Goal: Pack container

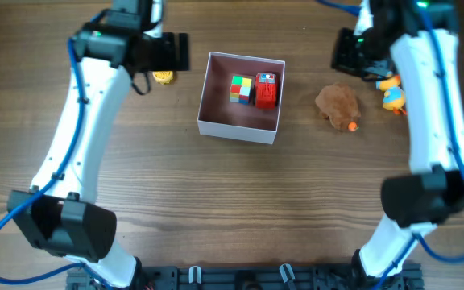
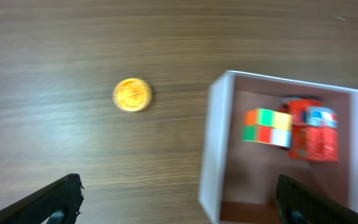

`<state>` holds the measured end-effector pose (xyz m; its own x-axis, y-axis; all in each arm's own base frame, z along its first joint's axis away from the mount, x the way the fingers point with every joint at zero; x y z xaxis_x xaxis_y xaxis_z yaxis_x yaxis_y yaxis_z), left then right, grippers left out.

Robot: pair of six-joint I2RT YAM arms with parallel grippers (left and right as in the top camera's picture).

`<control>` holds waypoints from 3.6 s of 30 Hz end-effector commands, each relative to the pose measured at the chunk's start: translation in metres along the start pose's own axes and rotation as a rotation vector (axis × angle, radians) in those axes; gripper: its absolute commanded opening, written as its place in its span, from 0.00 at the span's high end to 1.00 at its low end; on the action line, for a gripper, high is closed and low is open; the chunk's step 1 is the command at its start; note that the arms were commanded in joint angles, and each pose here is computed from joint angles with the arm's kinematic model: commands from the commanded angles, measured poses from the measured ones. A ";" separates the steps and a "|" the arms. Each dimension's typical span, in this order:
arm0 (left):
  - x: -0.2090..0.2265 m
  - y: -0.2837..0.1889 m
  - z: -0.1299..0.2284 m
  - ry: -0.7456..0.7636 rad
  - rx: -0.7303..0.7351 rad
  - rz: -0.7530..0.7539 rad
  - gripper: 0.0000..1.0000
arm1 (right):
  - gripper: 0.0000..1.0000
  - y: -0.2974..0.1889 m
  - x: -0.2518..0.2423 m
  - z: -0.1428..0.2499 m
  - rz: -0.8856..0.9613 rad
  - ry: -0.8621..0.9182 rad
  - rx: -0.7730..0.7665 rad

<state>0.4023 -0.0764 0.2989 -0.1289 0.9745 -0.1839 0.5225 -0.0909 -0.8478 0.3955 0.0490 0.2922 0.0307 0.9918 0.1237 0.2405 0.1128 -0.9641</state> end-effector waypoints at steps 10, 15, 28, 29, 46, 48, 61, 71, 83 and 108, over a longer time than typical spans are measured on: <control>0.033 0.104 -0.032 -0.062 -0.028 -0.014 0.00 | 0.94 0.170 0.044 -0.004 -0.025 -0.136 0.296; 0.038 0.170 -0.017 -0.011 0.050 -0.019 0.00 | 0.92 0.170 0.076 0.005 -0.144 -0.246 0.309; 0.041 0.229 0.002 0.036 0.109 0.017 0.01 | 0.90 0.171 0.077 0.003 -0.127 -0.200 0.300; 0.043 0.233 0.006 0.035 0.126 0.012 0.00 | 0.90 0.170 0.076 0.004 -0.125 -0.199 0.308; 0.050 0.239 0.031 0.023 0.263 -0.026 0.33 | 0.91 0.167 0.073 0.015 -0.106 -0.189 0.375; 0.051 0.239 0.032 0.023 0.268 -0.028 0.39 | 0.91 0.167 0.073 0.015 -0.106 -0.189 0.375; 0.049 0.242 0.016 0.032 0.167 -0.034 0.24 | 0.91 0.166 0.072 0.017 -0.103 -0.187 0.389; 0.049 0.242 0.016 0.032 0.162 -0.033 0.50 | 0.91 0.165 0.071 0.020 -0.098 -0.188 0.411; 0.031 0.147 -0.017 0.045 0.052 0.001 0.76 | 0.96 0.116 0.040 -0.002 -0.003 -0.101 0.240; -0.069 0.174 0.056 0.318 0.222 0.048 0.96 | 0.89 -0.032 -0.009 0.003 0.008 -0.030 -0.095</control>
<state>0.4492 -0.1818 0.1381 0.1841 0.9770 -0.1076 0.3142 -0.1623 -0.9354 0.3871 0.0396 0.3143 -0.0004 0.9920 0.1264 0.3119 0.1202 -0.9425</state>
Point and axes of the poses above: each gripper's point midway between its finger pads, its own y axis out along the fingers, its own x axis along the line the jaws close on, z = x × y, the point moved 8 cm from there along -y, back along the fingers, and after that the axes turned 10 degrees about -y, right-handed, at the moved point
